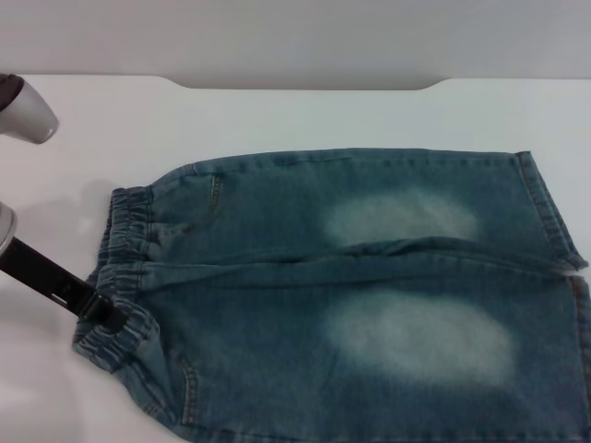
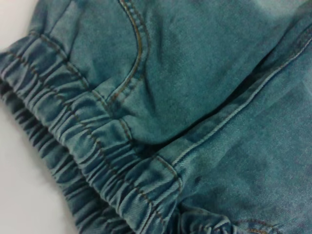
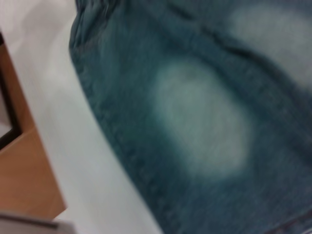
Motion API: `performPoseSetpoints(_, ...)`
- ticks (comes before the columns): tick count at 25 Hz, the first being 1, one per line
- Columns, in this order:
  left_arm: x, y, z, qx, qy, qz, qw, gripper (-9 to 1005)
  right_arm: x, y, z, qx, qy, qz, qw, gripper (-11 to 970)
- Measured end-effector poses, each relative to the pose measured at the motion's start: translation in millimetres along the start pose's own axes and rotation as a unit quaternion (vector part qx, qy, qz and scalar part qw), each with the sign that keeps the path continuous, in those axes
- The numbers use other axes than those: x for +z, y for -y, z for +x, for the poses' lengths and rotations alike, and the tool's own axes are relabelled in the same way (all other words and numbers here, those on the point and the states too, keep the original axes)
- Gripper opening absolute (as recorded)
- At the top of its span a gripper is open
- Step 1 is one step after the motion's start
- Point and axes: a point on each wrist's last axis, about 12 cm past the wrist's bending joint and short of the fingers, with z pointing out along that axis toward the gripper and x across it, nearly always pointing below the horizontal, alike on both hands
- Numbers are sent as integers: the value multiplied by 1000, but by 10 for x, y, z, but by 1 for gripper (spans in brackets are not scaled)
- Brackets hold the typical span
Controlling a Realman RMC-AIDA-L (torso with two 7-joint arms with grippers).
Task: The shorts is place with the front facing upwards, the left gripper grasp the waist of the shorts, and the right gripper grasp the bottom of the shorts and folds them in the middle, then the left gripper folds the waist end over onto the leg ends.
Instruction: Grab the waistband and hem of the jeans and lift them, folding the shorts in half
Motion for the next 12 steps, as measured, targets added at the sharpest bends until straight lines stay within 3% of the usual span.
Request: performPoseSetpoints(12, 25, 48, -57, 11, -3, 2, 1000, 37, 345, 15, 66, 22, -71, -32, 997, 577)
